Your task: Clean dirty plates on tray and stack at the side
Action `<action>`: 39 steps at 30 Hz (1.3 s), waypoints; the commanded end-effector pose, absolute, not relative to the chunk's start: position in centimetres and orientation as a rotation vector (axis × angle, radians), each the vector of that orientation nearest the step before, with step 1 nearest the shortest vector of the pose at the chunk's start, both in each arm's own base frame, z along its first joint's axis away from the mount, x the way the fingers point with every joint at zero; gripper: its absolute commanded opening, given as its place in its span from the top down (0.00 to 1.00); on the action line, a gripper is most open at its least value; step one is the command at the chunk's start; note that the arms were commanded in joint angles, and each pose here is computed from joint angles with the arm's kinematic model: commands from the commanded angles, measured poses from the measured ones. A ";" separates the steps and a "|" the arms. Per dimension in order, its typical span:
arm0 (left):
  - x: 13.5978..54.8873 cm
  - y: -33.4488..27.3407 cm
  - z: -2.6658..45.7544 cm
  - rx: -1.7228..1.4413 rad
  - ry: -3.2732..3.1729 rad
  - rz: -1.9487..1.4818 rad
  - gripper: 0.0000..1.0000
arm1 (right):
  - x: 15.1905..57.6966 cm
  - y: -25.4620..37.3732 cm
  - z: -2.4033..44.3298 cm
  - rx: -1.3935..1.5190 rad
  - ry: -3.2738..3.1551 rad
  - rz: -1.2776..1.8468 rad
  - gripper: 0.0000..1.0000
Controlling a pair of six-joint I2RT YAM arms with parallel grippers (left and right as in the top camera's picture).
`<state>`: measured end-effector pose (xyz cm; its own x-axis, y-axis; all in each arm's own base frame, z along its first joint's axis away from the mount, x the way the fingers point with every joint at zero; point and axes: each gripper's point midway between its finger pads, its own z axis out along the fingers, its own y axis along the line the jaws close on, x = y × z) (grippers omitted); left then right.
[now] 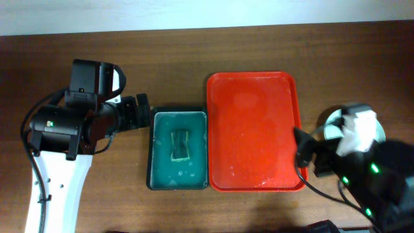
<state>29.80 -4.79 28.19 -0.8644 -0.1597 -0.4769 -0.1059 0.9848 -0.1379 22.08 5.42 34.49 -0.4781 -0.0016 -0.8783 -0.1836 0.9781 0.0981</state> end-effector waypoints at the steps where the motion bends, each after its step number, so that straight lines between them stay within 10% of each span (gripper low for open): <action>1: 29.8 -4.7 28.9 -0.185 2.599 -0.149 0.01 | 20.7 1.5 34.8 0.025 1.943 0.092 0.02; 15: 29.8 -4.7 28.9 -0.185 2.599 -0.149 0.00 | 23.4 2.0 18.8 0.009 1.678 0.177 0.02; 39: 29.8 -4.6 28.9 -0.187 2.600 -0.149 0.01 | 24.5 2.1 15.8 0.003 1.643 0.178 0.02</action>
<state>29.81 -4.80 28.22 -0.8638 -0.1598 -0.4778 -0.1057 0.9847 -0.1382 24.55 2.01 16.00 -0.0778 0.1064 -0.9913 -0.1005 0.9884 0.1139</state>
